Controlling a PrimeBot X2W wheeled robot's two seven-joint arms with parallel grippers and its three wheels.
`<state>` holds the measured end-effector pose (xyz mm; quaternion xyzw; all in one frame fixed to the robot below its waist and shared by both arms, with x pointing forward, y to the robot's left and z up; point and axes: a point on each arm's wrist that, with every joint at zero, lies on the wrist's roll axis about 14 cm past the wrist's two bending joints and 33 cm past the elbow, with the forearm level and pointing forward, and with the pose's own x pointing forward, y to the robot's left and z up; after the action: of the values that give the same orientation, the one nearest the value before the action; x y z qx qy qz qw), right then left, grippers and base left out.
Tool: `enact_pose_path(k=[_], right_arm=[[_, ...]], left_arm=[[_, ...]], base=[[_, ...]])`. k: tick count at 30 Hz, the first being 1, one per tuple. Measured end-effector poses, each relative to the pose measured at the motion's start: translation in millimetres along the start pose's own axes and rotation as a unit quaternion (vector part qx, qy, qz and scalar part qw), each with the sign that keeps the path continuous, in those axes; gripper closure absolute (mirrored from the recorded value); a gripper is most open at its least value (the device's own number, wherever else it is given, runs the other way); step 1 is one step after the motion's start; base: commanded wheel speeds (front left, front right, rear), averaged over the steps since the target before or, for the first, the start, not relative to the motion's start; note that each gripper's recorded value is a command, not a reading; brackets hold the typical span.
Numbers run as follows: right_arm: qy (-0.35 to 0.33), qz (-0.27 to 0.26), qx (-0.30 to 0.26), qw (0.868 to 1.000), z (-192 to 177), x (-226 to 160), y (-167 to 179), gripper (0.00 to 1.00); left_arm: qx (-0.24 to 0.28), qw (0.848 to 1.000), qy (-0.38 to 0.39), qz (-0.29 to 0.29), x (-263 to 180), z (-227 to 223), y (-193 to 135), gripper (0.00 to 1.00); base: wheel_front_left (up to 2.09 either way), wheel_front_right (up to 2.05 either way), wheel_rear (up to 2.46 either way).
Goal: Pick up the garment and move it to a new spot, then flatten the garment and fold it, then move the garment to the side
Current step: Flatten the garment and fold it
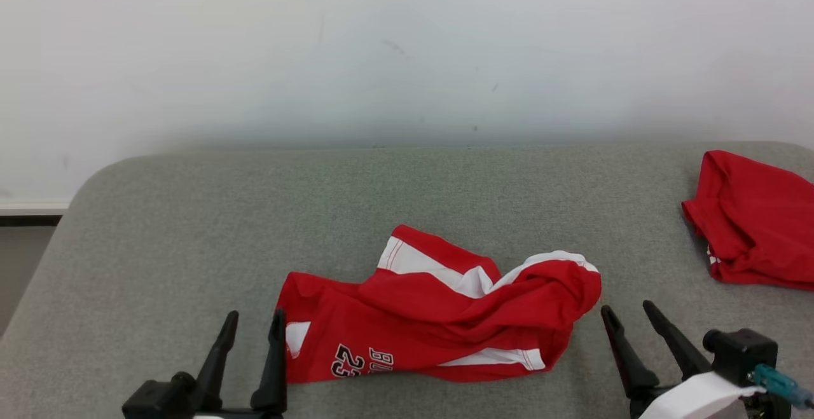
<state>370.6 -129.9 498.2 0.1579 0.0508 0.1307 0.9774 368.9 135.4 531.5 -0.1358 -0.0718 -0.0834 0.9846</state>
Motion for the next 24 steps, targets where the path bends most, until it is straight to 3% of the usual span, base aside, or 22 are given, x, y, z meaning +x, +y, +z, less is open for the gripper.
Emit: enact_pose_path(k=[10, 17, 18, 19, 20, 21, 24], right_arm=[[0.121, 0.006, 0.024, 0.992, -26, 33, -3, 0.0], [0.149, 0.02, 0.035, 0.988, -37, 44, 8, 0.0], [0.151, 0.02, 0.035, 0.988, -37, 44, 9, 0.16], [0.15, 0.021, 0.036, 0.988, -37, 45, 10, 0.5], [0.15, 0.022, 0.037, 0.988, -37, 45, 11, 0.67], [0.148, 0.023, 0.039, 0.988, -37, 45, 12, 0.99], [0.145, 0.023, 0.046, 0.988, -36, 46, 13, 1.0]], left_arm=[[0.002, 1.0, 0.007, 0.03, -9, -4, 19, 0.0], [0.002, 0.998, 0.009, 0.059, -20, -4, 36, 0.0], [0.002, 0.998, 0.009, 0.062, -21, -4, 37, 0.0], [0.002, 0.998, 0.007, 0.064, -22, -3, 38, 0.0], [0.002, 0.998, 0.006, 0.065, -23, -2, 39, 0.0], [0.003, 0.998, 0.004, 0.067, -24, -1, 40, 0.0], [0.003, 0.998, 0.004, 0.068, -25, 0, 41, 0.0]], base=[[0.0, 0.0, 0.0], [0.0, 0.0, 0.0], [0.0, 0.0, 0.0], [0.0, 0.0, 0.0], [0.0, 0.0, 0.0], [0.0, 0.0, 0.0], [0.0, 0.0, 0.0]])
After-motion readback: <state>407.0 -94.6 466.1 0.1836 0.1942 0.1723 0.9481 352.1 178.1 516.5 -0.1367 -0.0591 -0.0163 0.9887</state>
